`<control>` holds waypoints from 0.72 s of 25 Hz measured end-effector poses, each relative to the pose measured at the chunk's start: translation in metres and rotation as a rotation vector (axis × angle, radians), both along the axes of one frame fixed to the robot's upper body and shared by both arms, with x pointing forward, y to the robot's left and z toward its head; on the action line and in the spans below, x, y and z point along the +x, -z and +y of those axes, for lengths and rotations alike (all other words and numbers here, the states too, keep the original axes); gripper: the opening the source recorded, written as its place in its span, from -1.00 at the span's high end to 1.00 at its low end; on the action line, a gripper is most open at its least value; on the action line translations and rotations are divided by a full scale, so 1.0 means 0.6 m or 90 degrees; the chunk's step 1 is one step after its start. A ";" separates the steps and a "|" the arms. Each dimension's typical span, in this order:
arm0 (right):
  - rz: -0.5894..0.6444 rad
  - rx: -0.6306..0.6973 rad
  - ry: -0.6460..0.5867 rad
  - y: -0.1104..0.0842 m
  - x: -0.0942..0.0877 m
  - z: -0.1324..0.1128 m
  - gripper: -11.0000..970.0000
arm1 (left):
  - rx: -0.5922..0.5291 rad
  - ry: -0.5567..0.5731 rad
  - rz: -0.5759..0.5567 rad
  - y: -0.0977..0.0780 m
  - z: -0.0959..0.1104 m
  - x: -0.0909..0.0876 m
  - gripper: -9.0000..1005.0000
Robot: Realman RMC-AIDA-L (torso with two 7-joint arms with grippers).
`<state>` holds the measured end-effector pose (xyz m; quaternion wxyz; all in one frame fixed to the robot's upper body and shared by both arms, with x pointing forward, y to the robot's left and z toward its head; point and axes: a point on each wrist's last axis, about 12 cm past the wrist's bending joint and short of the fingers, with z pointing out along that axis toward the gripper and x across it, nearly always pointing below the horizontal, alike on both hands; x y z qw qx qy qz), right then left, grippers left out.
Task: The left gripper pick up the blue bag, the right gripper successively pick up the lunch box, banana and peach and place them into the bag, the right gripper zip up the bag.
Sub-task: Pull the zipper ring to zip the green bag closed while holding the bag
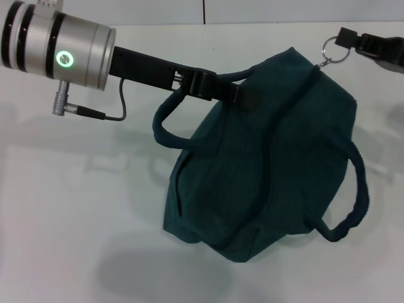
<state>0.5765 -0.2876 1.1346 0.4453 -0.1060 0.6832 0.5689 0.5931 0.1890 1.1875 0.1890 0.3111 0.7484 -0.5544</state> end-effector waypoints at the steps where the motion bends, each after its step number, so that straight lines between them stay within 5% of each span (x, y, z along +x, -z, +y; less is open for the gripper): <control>1: 0.003 0.004 0.004 0.002 -0.001 -0.001 0.80 | -0.001 0.001 -0.002 0.000 0.000 0.000 0.83; 18: 0.057 0.026 0.049 0.028 -0.007 -0.016 0.79 | -0.037 0.026 -0.026 -0.008 0.001 -0.007 0.80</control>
